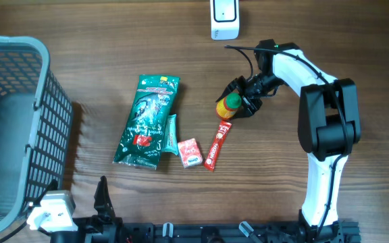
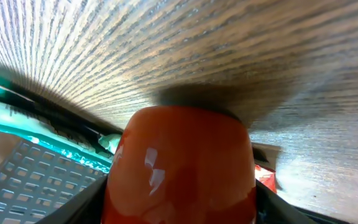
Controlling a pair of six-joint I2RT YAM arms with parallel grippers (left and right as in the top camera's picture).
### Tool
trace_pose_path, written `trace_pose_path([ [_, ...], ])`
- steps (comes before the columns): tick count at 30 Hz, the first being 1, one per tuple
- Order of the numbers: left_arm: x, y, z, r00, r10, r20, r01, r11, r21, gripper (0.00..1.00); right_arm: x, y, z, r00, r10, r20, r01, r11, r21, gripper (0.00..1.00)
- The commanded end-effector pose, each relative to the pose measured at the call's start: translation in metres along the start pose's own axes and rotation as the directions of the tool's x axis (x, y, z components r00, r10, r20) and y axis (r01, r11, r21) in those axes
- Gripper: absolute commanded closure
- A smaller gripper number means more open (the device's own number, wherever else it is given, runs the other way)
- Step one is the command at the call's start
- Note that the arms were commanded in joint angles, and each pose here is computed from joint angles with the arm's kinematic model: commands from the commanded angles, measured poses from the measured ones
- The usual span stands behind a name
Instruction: Scan the item barcode
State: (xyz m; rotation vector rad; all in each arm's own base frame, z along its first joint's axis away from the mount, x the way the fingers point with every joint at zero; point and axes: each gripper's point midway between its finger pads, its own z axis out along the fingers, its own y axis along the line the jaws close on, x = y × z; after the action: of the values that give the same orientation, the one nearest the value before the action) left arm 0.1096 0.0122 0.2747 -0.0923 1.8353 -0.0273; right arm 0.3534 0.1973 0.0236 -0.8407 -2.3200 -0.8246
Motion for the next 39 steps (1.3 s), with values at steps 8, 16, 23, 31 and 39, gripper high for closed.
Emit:
trace_pose_path([
  [8,-0.001,0.000,-0.001,1.000,-0.005,0.007,0.005,1.000,0.000,0.00,0.013,-0.031,-0.037,0.996,0.075,0.042,-0.079,0.992,0.100,0.50],
  [16,-0.001,0.000,-0.001,1.000,-0.005,0.007,0.005,1.000,0.000,0.00,0.079,-0.059,-0.074,0.976,0.213,-0.037,-0.201,0.958,0.206,0.55],
  [23,-0.001,0.000,-0.001,1.000,-0.005,0.007,0.005,1.000,0.000,0.00,0.102,-0.037,-0.059,0.960,0.247,-0.129,-0.226,0.961,0.158,0.53],
  [31,-0.001,0.000,-0.001,1.000,-0.005,0.007,0.005,1.000,0.000,0.00,0.101,-0.039,-0.059,0.981,0.142,-0.135,-0.121,0.980,0.155,0.56],
  [39,-0.001,0.000,-0.001,1.000,-0.005,0.007,0.005,1.000,0.000,0.00,0.100,-0.041,-0.059,0.917,0.390,-0.082,-0.369,0.910,0.190,0.53],
])
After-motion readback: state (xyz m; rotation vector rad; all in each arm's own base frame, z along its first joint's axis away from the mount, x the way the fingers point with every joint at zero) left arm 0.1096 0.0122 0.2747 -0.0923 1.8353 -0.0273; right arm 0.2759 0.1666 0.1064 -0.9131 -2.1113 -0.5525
